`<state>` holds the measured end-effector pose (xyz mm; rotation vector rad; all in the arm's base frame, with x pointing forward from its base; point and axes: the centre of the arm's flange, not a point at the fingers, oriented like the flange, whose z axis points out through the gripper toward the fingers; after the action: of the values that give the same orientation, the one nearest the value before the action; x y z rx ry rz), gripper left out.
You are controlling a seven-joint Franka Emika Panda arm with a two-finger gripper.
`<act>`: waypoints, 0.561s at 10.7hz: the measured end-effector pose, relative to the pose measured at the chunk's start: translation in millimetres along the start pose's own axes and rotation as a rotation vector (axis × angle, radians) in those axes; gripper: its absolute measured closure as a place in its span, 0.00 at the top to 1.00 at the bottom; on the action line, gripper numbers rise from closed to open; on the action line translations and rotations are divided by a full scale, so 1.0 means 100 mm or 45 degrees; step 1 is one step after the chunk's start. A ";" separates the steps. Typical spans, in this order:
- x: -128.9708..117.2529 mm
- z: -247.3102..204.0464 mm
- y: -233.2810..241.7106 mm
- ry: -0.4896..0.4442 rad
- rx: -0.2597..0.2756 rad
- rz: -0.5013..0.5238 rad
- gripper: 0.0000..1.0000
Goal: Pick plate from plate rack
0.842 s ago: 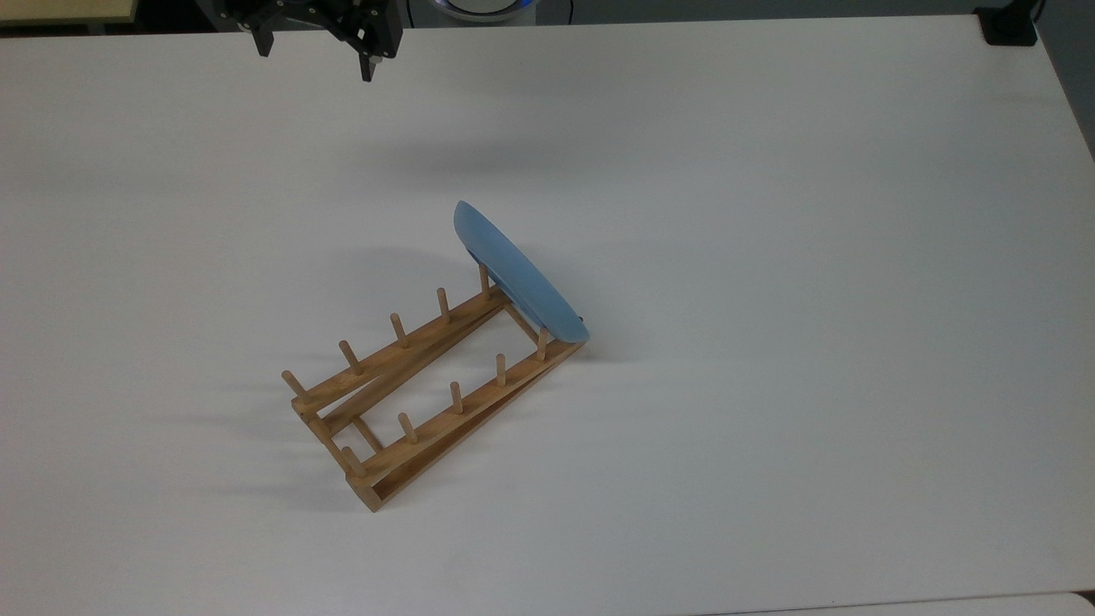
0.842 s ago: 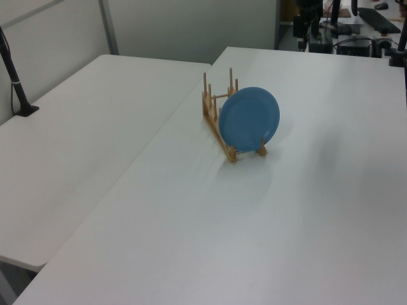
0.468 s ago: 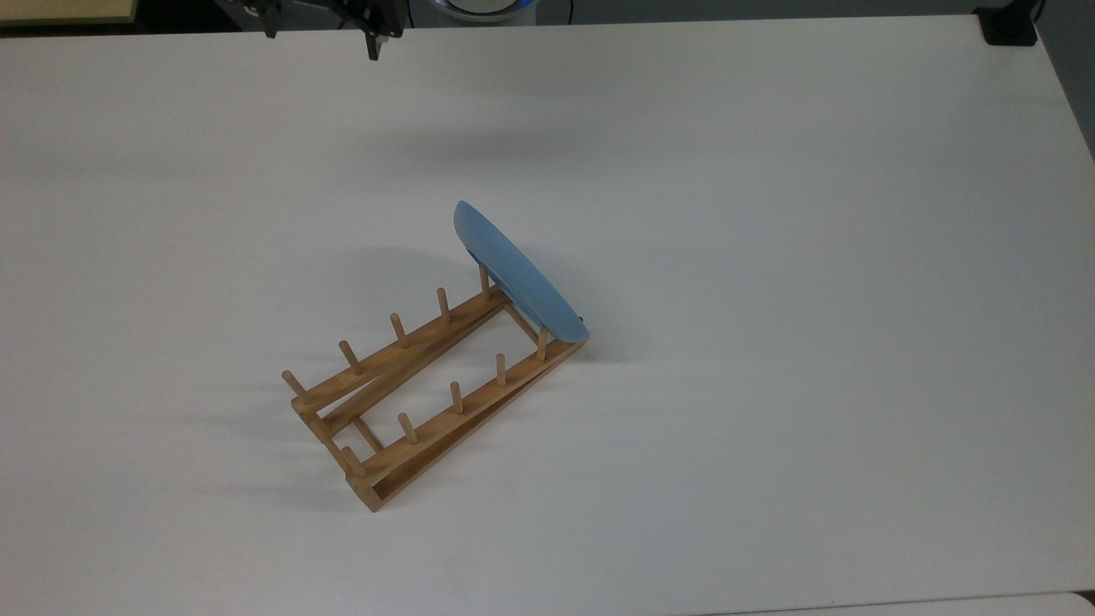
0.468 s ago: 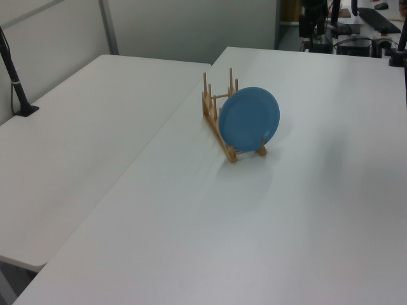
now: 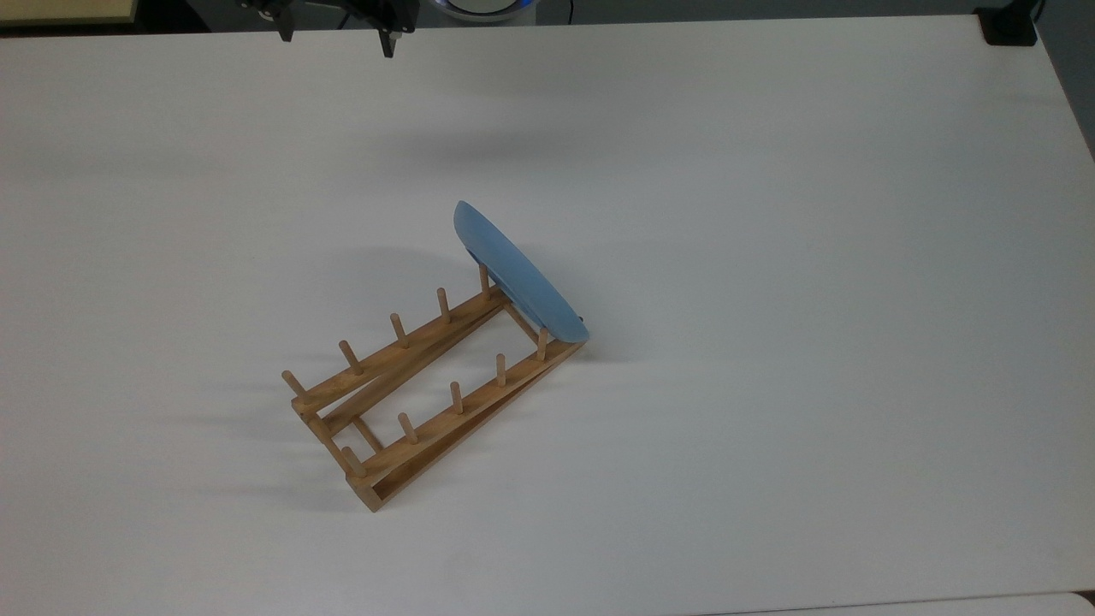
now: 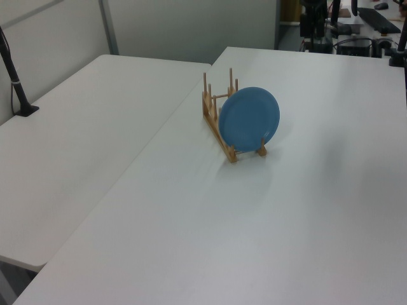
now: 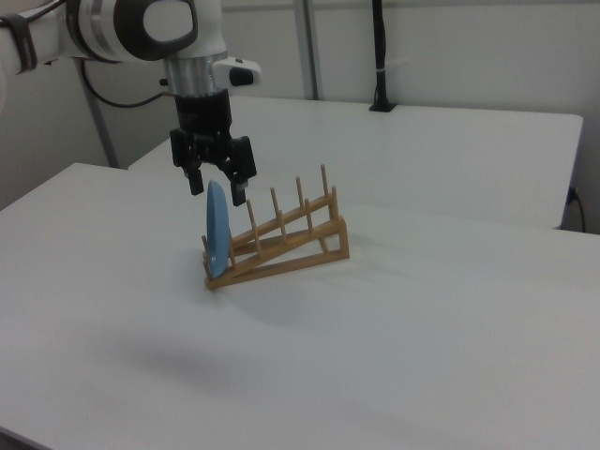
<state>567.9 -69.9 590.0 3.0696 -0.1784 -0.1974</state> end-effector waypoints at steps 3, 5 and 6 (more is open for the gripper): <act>0.02 0.04 -0.06 -0.009 0.005 -0.024 1.00; 0.06 0.09 -0.11 -0.020 0.003 -0.051 1.00; 0.15 0.10 -0.22 0.036 -0.001 -0.080 1.00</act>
<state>583.7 -50.6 577.1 3.0779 -0.0803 -0.1566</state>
